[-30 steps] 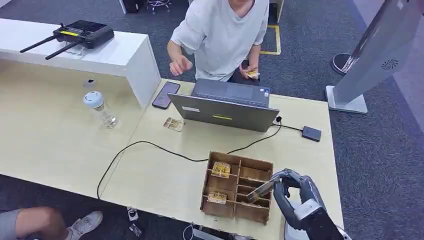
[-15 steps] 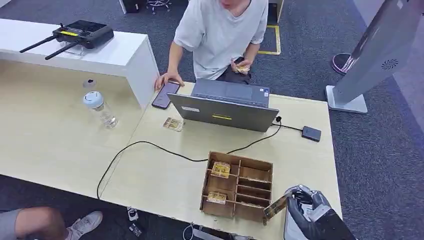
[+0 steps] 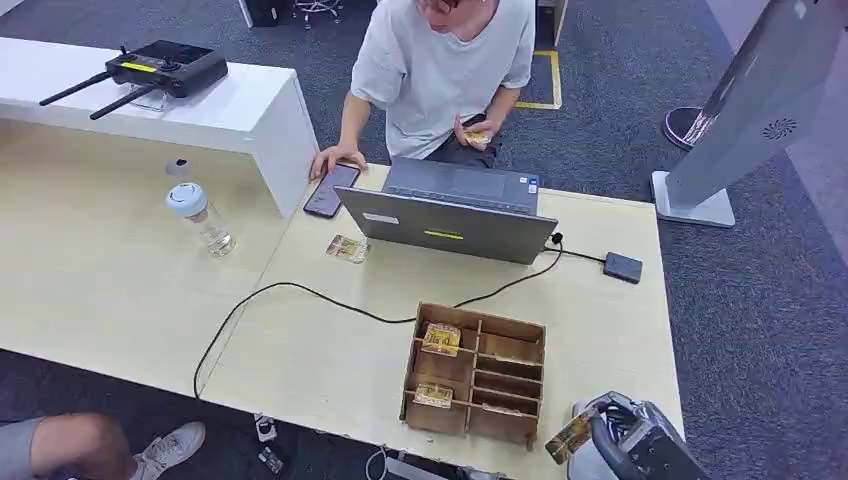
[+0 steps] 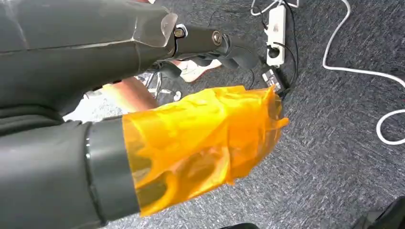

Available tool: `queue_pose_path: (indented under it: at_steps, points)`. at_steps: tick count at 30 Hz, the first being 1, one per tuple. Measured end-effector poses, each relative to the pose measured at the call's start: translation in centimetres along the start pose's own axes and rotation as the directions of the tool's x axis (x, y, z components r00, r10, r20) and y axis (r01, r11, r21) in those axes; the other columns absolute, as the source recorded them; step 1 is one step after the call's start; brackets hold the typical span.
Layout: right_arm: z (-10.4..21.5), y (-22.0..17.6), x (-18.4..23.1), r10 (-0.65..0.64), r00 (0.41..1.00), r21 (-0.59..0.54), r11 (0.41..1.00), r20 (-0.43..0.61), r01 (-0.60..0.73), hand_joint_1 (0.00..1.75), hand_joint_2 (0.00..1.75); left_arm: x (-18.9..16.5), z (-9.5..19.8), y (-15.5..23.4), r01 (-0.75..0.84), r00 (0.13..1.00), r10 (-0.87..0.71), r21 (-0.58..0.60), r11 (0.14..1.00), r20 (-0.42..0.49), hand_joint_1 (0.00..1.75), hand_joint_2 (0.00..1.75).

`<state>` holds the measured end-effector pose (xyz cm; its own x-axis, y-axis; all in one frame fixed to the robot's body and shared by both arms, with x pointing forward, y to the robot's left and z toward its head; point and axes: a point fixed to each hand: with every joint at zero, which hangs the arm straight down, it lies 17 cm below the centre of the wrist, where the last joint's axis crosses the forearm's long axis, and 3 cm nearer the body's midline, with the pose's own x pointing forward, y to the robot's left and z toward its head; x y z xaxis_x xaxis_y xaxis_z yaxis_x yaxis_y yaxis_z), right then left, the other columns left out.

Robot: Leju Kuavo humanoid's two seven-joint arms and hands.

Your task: Pass the card to the sensor for recognition and then transmit it.

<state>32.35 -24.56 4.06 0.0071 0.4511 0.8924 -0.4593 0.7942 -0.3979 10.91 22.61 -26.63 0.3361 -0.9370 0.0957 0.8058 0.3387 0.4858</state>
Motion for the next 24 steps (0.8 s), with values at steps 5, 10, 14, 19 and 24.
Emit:
queue_pose_path:
  at_steps: [5,10,14,19,24]
  points:
    - [0.5,-0.6,-1.2,0.058,0.997,-0.001,0.998,-0.042,-0.058,1.75,1.75,0.0,0.0,0.0,0.0,1.0,0.0,0.0,1.0,-0.002,0.0,0.0]
    - [0.9,-1.3,-2.3,0.116,0.99,-0.005,0.993,-0.075,-0.117,1.75,1.75,0.0,0.0,0.0,-0.003,1.0,0.003,0.0,1.0,-0.003,0.0,0.0]
    - [0.9,-1.5,-2.6,0.133,0.987,-0.001,0.991,-0.088,-0.133,1.75,1.75,0.0,0.0,0.0,-0.005,1.0,0.005,-0.001,1.0,-0.003,0.0,0.0]
    - [1.1,-1.8,-3.2,0.171,0.979,0.004,0.985,-0.107,-0.172,1.75,1.75,0.0,0.0,0.0,-0.005,1.0,0.005,0.0,1.0,-0.003,0.0,0.0]
    - [1.1,-2.0,-4.0,0.248,0.958,0.002,0.968,-0.147,-0.25,1.75,1.75,-0.1,0.0,0.0,-0.008,1.0,0.008,0.0,1.0,-0.007,0.0,0.0]
